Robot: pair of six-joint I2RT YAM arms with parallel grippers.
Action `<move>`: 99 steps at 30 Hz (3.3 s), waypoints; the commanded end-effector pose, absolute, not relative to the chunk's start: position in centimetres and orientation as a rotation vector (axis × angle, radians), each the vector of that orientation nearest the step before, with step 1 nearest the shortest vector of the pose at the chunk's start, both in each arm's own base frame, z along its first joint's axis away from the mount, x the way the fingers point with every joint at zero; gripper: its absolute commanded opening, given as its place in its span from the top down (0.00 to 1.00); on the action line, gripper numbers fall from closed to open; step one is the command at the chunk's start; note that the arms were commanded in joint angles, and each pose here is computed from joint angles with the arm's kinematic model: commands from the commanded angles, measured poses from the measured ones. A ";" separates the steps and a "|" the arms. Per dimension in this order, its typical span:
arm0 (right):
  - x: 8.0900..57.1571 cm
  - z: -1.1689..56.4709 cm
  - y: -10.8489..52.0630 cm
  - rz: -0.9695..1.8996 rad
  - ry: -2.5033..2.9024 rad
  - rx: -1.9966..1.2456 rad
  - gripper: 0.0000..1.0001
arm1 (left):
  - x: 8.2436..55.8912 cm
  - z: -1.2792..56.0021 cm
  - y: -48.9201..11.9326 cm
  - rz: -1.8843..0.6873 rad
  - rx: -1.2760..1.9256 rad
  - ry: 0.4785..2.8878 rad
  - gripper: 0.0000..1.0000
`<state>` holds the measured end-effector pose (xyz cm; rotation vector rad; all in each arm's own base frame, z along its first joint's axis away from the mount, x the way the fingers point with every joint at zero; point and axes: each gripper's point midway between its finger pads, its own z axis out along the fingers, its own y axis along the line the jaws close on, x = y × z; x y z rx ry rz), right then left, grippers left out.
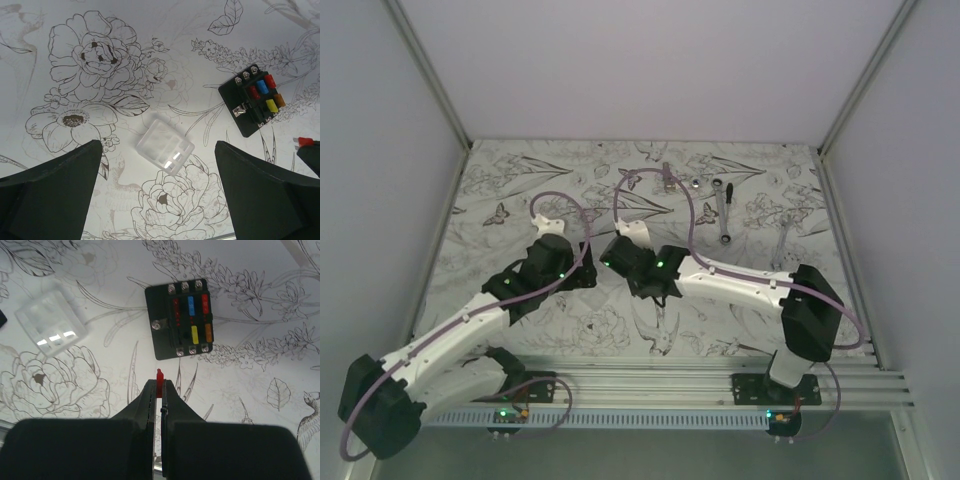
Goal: Snap on the fuse box
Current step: Install the fuse at the fuse box base.
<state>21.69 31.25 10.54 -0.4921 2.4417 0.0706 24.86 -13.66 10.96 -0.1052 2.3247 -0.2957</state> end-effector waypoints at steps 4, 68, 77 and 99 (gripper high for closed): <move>22.5 12.5 33.0 0.085 2.413 -0.442 1.00 | 24.5 11.4 -12.0 -0.259 -0.169 2.274 0.00; 26.1 5.2 31.0 -0.071 2.529 -0.555 1.00 | 24.2 8.9 -8.0 -0.153 -0.479 2.347 0.00; 25.9 4.6 31.0 -0.044 2.548 -0.572 1.00 | 24.2 8.9 -8.0 -0.158 -0.473 2.348 0.01; 25.1 3.8 29.9 0.076 2.536 -0.593 1.00 | 24.1 9.0 -8.4 -0.184 -0.467 2.356 0.01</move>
